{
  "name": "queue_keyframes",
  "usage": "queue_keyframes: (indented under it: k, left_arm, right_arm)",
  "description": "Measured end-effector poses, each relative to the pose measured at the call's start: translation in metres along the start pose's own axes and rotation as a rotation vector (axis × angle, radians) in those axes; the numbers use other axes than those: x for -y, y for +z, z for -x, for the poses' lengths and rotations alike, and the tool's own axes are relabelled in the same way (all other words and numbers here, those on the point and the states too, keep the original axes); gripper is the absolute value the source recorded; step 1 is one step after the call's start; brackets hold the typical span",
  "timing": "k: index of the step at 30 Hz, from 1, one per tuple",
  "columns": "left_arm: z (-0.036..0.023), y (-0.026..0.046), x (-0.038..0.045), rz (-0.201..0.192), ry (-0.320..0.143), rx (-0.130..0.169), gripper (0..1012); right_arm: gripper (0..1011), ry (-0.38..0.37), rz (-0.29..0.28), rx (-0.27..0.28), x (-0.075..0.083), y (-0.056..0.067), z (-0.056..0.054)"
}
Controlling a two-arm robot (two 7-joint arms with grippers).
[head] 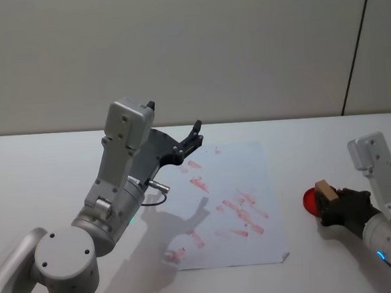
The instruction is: Use the one hand to pick up the stamp and affix it onto the A4 paper.
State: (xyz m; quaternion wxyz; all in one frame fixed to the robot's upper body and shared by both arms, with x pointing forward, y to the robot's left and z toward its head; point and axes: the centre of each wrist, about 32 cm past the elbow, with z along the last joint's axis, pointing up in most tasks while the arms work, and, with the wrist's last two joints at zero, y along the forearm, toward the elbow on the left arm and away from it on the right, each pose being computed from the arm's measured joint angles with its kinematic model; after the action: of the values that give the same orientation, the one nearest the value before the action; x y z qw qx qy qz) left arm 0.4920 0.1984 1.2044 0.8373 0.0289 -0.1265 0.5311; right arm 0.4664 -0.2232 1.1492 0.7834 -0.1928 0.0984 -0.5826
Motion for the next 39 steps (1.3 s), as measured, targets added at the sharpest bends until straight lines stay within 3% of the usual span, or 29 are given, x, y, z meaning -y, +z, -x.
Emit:
queue_keyframes:
  k: [23,30,32,39]
  left_arm:
    - [0.0000,0.0000,0.0000,0.000,0.000,0.000,1003]
    - [0.0000,0.0000,0.0000,0.000,0.000,0.000,1003]
    - [0.0000,0.0000,0.0000,0.000,0.000,0.000,1003]
    - [0.0000,0.0000,0.0000,0.000,0.000,0.000,1003]
  right_arm:
    - [220,0.007,-0.020,0.008,-0.002,0.006,0.002]
    - [221,0.039,-0.093,-0.004,-0.001,0.021,0.007]
    - [221,0.065,-0.136,-0.015,-0.003,0.031,0.011]
    - [221,0.124,-0.208,-0.035,-0.013,0.051,0.025]
